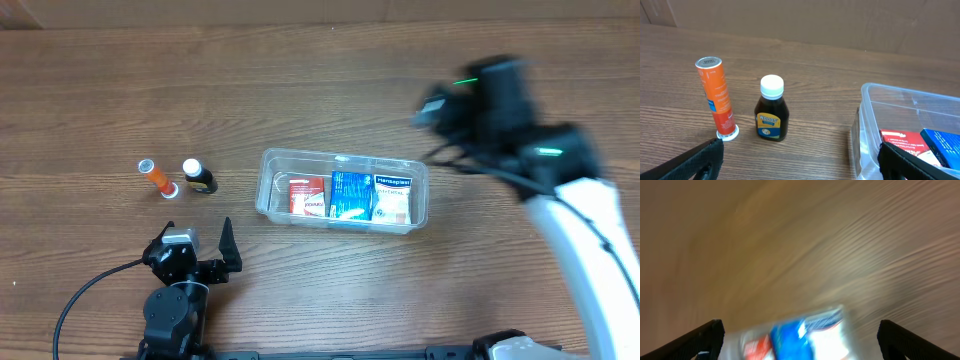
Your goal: Pack container
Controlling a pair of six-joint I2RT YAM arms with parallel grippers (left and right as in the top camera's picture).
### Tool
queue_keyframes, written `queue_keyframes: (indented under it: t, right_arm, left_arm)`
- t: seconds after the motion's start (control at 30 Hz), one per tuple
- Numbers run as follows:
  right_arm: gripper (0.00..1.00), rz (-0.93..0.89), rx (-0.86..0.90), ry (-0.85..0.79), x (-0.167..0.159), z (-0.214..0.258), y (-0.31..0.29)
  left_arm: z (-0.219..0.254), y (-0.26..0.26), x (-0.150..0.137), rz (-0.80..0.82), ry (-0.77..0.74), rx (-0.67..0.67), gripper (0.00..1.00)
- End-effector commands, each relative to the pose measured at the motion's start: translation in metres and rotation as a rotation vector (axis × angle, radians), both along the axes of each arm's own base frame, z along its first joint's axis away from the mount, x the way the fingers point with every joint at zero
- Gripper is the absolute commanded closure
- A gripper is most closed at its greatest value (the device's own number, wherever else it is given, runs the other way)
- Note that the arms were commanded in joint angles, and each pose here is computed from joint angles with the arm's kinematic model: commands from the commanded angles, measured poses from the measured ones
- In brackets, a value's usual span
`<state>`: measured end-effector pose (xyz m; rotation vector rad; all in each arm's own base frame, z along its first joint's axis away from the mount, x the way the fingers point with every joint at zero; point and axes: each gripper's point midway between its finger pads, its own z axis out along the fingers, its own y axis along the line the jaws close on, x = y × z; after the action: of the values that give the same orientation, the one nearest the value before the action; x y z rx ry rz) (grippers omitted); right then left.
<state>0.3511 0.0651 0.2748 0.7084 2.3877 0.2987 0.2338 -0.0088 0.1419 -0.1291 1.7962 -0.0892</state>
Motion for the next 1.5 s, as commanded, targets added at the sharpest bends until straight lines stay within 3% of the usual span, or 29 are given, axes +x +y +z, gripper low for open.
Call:
queue_keyframes:
  t: [0.0,0.23,0.5,0.7,0.8,0.97,1.2,1.3,1.47]
  right_arm:
    - [0.00,-0.067,0.022,-0.019,-0.001,0.012,-0.064]
    - [0.00,-0.243,0.072,0.083,-0.016,-0.010,-0.134]
    - [0.00,-0.279,0.086,0.176,-0.031,-0.026,-0.142]
    - [0.00,-0.280,0.088,0.185,-0.033,-0.027,-0.141]
    - [0.00,-0.280,0.088,0.186,-0.033,-0.027,-0.141]
    - [0.00,-0.280,0.088,0.186,-0.033,-0.027,-0.141]
    - [0.00,-0.280,0.088,0.185,-0.033,-0.027,-0.141]
    - [0.00,-0.280,0.088,0.186,-0.033,-0.027,-0.141]
    - [0.00,-0.280,0.088,0.186,-0.033,-0.027,-0.141]
  left_arm:
    - [0.001,0.001,0.000,0.001,-0.010,0.017,0.00]
    - [0.006,0.000,0.001,-0.001,-0.031,0.001,0.00]
    - [0.015,-0.004,0.002,-0.022,-0.062,-0.024,0.00]
    - [0.108,0.027,-0.012,0.153,-0.233,-0.057,0.00]
    - [0.144,0.038,-0.011,0.221,-0.229,-0.077,0.00]
    - [0.174,0.035,0.018,0.229,-0.032,-0.014,0.00]
    - [0.184,0.017,0.086,0.159,0.348,0.134,0.00]
    - [0.189,0.016,0.108,0.132,0.460,0.240,0.00]
    - [0.176,0.003,0.122,0.065,0.525,0.221,0.00]
